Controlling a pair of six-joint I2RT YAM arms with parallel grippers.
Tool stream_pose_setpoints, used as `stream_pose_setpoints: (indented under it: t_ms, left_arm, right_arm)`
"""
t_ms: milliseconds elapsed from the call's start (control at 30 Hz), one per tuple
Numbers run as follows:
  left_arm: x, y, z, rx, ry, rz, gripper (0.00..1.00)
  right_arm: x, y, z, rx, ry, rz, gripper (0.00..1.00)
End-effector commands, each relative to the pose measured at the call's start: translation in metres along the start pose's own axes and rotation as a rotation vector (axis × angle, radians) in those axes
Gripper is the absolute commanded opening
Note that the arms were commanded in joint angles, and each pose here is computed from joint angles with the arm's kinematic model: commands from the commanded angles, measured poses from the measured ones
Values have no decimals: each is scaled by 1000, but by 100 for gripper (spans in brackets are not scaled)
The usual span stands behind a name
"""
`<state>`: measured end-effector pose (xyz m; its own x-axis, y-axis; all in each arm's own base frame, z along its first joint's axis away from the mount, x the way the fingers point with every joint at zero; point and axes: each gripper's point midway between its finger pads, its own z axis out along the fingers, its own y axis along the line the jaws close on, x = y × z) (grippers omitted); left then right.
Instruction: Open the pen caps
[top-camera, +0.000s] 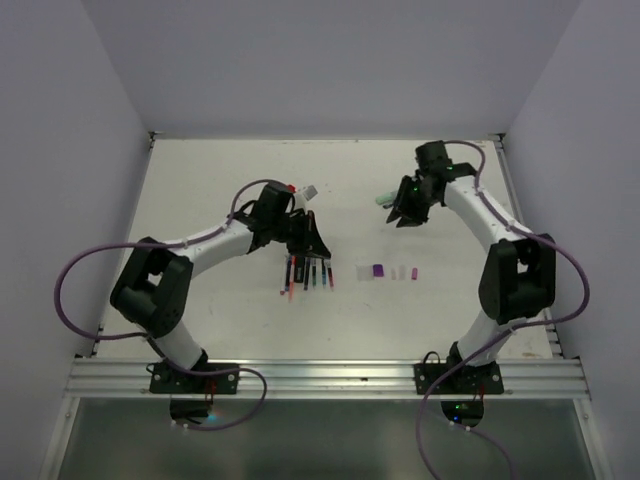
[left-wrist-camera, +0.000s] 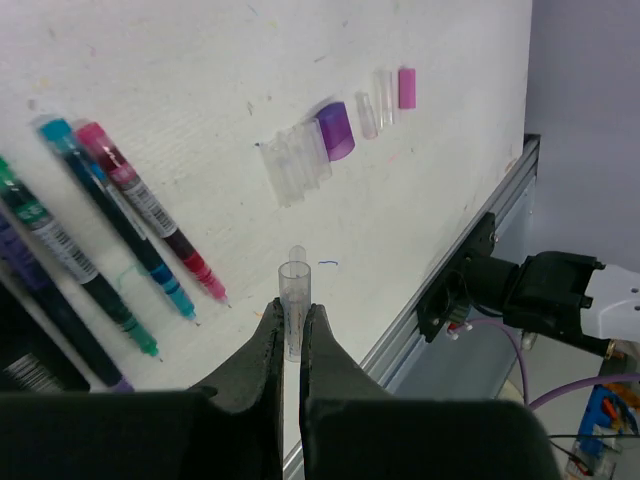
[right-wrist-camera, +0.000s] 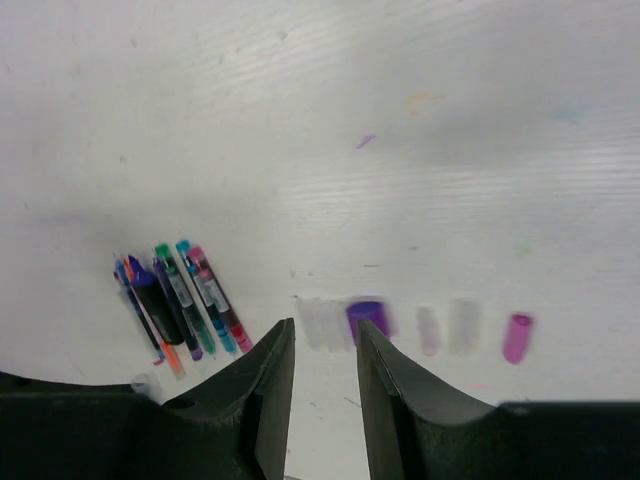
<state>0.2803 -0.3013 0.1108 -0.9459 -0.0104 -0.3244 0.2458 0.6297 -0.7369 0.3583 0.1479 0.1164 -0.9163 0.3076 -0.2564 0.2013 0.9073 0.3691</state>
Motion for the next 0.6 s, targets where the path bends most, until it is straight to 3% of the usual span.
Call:
stream_pose_setpoints:
  t_ms: [0,333,567]
  left_arm:
    - [0,-30,19,88,31,23,0]
    - [34,-28,64,125,158,-17,0]
    - [25,-25,83,123,133,3,0]
  right_arm:
    - [-18,-26,-44,39,-68,50,35]
    - [-20,-42,-56,36,-73,83,35]
    - [-25,-42,-58,19,-79,88,35]
